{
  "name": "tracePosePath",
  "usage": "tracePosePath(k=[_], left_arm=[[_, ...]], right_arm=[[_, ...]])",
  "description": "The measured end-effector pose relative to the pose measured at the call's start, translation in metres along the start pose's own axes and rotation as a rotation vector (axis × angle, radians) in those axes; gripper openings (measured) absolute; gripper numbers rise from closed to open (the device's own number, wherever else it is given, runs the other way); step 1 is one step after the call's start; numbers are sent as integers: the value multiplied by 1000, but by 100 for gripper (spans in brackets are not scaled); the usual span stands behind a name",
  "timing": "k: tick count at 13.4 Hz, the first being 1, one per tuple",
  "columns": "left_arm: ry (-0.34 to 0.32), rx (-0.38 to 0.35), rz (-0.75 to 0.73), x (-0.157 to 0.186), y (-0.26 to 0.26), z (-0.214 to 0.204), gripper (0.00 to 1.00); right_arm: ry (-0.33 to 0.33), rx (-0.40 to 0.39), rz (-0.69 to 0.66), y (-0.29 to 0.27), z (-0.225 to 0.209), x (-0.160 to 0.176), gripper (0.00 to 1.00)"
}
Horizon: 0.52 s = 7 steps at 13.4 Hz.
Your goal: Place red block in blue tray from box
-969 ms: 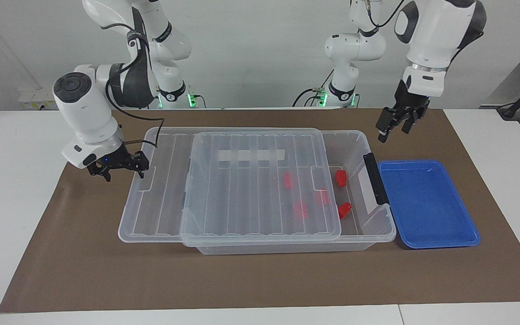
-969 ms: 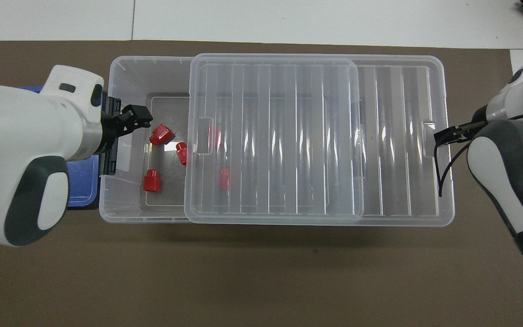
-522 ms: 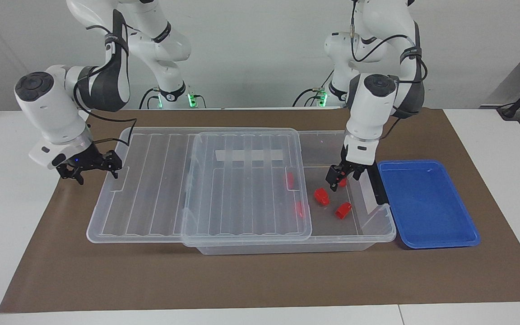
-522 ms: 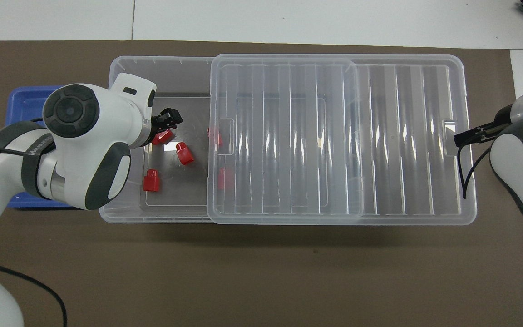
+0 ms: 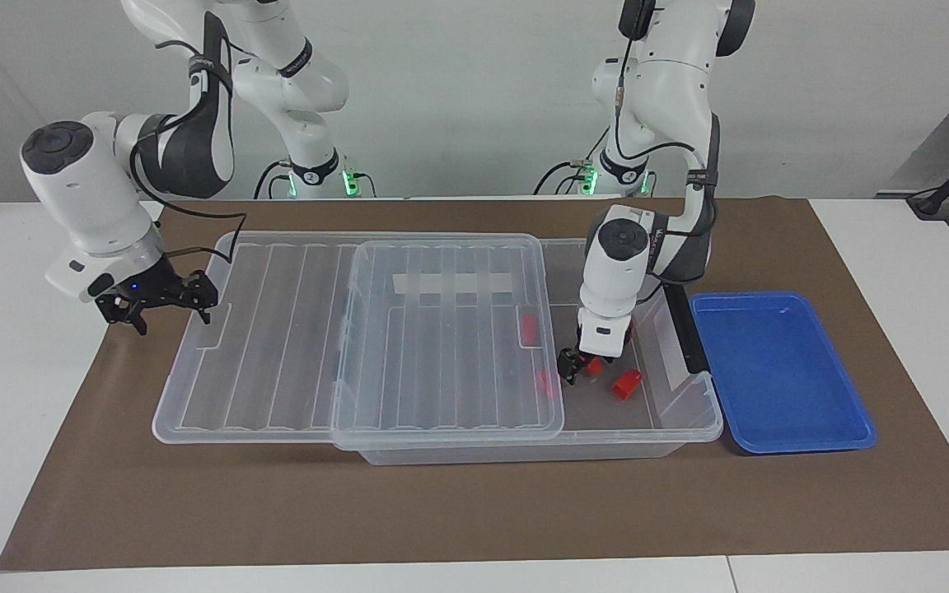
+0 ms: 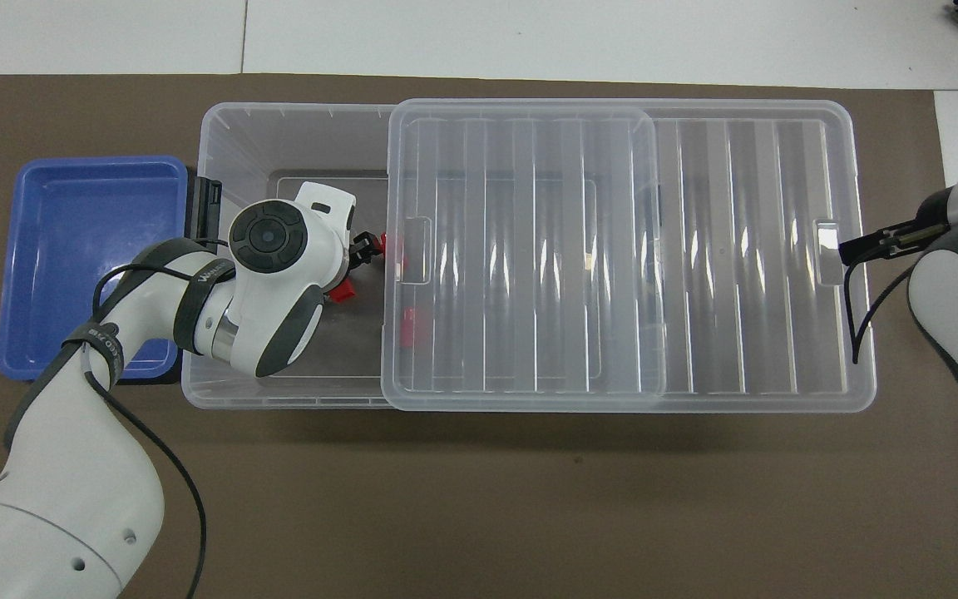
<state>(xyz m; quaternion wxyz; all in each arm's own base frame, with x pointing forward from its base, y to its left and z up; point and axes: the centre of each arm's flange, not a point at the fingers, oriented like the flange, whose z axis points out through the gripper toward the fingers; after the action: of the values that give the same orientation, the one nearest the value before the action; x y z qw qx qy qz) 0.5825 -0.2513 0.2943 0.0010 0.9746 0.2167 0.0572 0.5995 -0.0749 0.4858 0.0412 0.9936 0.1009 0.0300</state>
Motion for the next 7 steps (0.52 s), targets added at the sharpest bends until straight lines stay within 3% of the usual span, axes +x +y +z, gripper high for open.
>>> tracePosePath(k=[4,7], left_arm=[[-3,4,3,-4,-1,0,97],[-10,18,3,-5,-3,-8,61]], right_arm=[[11,-3,170,-35,-61,-17,100],[25,2,259,-59,-100,-23,100]])
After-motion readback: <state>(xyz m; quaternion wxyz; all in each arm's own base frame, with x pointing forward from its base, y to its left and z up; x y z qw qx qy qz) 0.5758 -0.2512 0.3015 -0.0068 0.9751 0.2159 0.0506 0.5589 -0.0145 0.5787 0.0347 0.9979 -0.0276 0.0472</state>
